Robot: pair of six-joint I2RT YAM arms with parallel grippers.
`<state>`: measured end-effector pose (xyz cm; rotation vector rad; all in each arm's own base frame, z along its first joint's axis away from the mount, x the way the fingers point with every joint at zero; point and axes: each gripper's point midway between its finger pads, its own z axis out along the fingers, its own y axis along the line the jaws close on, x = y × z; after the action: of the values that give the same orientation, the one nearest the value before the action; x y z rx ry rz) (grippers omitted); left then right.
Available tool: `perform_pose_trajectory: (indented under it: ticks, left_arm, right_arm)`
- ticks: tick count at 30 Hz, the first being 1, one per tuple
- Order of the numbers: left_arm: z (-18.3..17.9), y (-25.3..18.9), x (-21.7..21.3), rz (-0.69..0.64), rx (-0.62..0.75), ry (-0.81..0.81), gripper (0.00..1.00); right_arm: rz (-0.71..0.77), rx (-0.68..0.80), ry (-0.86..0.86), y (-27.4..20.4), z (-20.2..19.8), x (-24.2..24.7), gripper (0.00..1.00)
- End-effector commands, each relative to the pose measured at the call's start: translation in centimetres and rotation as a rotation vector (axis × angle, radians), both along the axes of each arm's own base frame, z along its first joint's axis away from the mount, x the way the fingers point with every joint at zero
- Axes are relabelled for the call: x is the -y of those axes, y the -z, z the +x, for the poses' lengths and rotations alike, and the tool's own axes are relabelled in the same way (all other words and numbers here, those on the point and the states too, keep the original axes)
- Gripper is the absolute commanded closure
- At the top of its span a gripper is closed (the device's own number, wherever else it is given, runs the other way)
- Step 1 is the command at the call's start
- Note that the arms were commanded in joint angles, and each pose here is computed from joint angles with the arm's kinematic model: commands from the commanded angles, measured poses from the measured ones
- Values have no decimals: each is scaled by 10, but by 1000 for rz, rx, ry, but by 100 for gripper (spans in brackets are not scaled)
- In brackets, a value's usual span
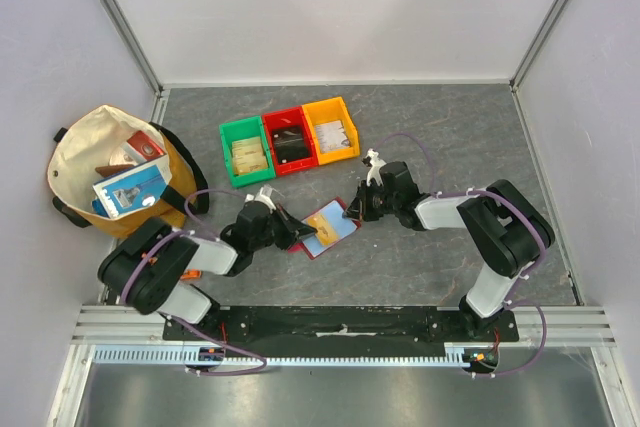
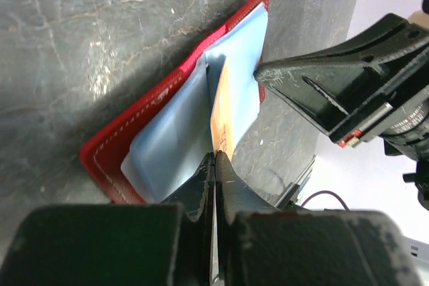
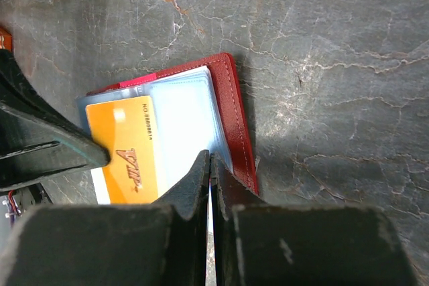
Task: Take the credit cards out of the card holder
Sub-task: Remove the credit card from the card holder, then place the credit card in the storage box.
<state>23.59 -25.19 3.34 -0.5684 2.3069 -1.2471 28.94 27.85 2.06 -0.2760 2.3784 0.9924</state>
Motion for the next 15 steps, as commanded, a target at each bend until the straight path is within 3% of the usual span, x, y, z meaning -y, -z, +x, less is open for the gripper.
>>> perform_pose_trajectory:
  ticks: [1, 7, 15]
  left_arm:
    - [-12, -2, -14, 32, -11, -25, 98]
    - [-9, -29, -30, 80, 90, -65, 98]
    - [6, -101, -45, 18, 309, -170, 98]
  right_arm:
    - [-106, -112, 22, 35, -22, 22, 95]
    - [-59, -60, 30, 2, -12, 15, 88]
    - [132, 83, 81, -86, 1, 3, 67]
